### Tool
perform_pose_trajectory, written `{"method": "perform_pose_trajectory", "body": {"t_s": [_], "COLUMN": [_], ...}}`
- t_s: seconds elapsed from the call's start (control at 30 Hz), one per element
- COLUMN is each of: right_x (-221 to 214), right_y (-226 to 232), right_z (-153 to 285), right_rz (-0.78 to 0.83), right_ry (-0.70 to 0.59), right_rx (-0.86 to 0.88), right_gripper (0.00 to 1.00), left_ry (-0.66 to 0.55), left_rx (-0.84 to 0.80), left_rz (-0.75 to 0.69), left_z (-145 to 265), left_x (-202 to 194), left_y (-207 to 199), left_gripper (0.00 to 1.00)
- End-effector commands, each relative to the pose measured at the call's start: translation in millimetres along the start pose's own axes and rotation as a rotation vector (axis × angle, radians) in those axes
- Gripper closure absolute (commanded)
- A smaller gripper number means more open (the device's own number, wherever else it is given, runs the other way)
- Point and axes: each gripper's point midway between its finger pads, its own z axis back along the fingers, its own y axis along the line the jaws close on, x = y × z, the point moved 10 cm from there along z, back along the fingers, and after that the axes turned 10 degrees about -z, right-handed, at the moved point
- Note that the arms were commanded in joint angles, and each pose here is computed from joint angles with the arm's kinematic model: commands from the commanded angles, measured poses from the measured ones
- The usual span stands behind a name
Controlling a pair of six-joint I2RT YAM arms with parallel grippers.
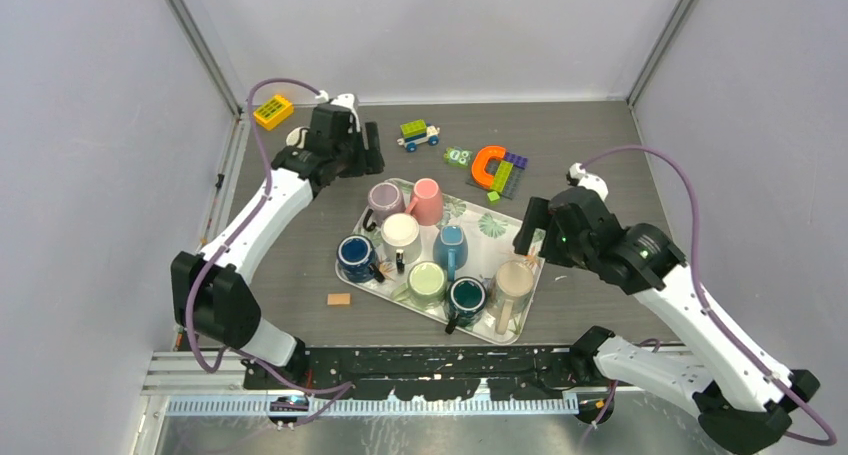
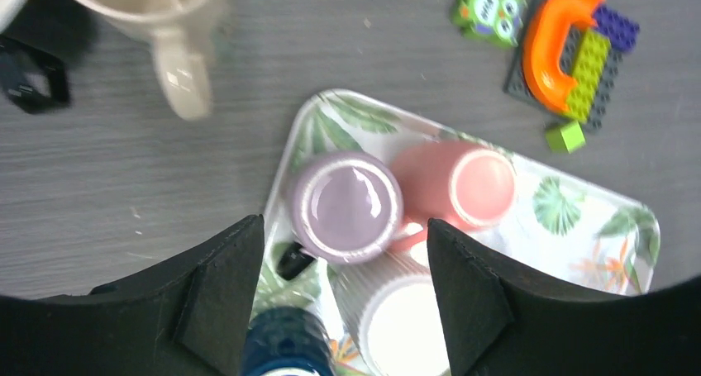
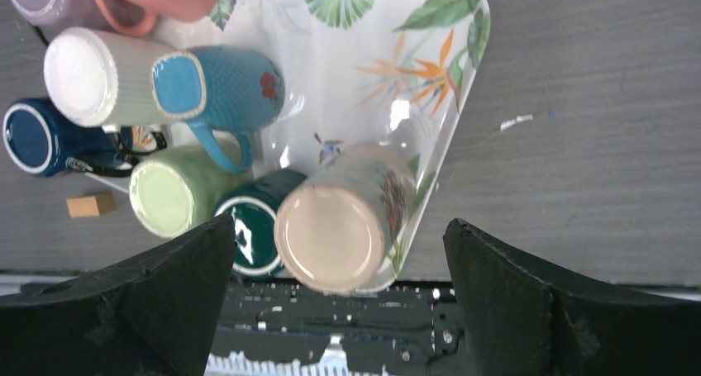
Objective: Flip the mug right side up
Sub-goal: Turn over the cup on the tray.
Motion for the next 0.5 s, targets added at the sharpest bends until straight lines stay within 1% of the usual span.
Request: {"method": "perform_pose_trajectory", "body": {"t_s": [0.0, 0.13, 0.27, 0.47], "right_x": [-10, -22, -36, -54], "right_y": [-14, -23, -26, -21], "right_z": [34, 45, 42, 27], "right_rz": [-0.066, -0.116, -0.159, -0.12], "right_ry": [0.102, 0.152, 0.216, 0.258], "right_rx": [0.004, 0.009, 0.014, -0.007], "right_gripper": [0.0, 0.0, 0.0, 0.0], "left_ry": [0.013, 0.008, -0.008, -0.025], "left_rx": [-0.113, -0.176, -0.192, -0.197], "left_rz": [-0.053, -0.062, -0.07, -0.073], "left_z": [24, 36, 47, 53], "left_x": [-12, -20, -22, -21], "left_y": [-24, -35, -36, -35], "left_gripper": [0.26, 0.26, 0.26, 0.26]}}
